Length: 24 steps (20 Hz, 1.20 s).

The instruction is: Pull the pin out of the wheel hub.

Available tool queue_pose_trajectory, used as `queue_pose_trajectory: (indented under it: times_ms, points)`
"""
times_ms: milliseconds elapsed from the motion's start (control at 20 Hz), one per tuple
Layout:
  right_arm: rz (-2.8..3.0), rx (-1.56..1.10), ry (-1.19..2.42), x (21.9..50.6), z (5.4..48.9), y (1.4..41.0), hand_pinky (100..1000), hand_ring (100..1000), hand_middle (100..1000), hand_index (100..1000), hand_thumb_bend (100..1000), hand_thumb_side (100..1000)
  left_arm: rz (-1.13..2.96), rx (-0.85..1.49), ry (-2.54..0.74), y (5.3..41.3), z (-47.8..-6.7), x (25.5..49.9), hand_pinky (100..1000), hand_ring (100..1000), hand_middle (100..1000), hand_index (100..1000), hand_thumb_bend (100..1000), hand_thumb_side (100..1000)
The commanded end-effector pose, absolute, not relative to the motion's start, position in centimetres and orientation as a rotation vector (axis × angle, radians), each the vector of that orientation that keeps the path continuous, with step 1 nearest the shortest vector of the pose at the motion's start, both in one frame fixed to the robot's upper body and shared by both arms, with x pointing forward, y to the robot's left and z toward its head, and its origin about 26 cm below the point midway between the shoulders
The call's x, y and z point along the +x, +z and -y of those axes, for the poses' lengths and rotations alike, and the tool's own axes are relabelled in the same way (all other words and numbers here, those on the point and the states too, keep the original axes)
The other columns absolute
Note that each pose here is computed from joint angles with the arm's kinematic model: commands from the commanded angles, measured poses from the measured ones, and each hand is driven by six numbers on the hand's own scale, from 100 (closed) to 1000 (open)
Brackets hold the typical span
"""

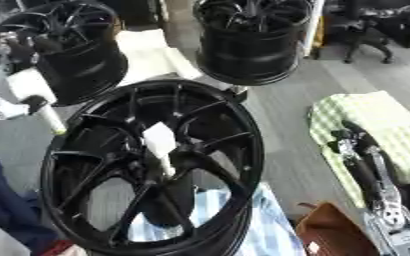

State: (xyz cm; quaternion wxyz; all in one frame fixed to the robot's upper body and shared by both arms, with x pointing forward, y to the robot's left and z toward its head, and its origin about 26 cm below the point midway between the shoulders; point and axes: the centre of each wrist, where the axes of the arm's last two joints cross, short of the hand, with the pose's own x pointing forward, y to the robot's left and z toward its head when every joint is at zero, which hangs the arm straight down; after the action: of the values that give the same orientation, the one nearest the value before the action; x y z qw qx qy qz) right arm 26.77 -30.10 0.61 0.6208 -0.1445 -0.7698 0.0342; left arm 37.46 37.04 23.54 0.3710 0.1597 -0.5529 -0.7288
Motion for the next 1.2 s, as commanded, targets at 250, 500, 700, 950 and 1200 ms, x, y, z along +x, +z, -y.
queue_pose_trajectory:
  times_ms: [250,500,700,950,1200]
  points:
    - [1.794,-0.356,0.073,27.0,30.5,1.4,757,694,717,895,104,671,1.186,0.537,-1.658,17.5,-45.9,34.2,697,1000,691,931,163,638]
    - [1.795,-0.350,0.061,27.0,30.3,1.4,757,694,717,894,104,672,1.248,0.610,-1.308,11.1,-47.7,32.3,750,1000,796,953,152,951]
    - [1.796,-0.349,0.051,27.0,30.3,1.4,757,694,716,894,104,672,1.345,0.617,-1.109,8.8,-46.4,31.4,726,1000,758,936,100,915]
    - [1.798,-0.346,0.042,27.1,30.1,1.3,757,694,716,894,104,673,1.506,0.522,-0.832,7.4,-43.5,30.0,681,1000,678,906,100,848]
    - [1.798,-0.343,0.034,27.1,30.0,1.3,757,694,716,894,104,673,1.616,0.344,-0.560,6.6,-40.5,28.8,660,1000,637,888,100,888]
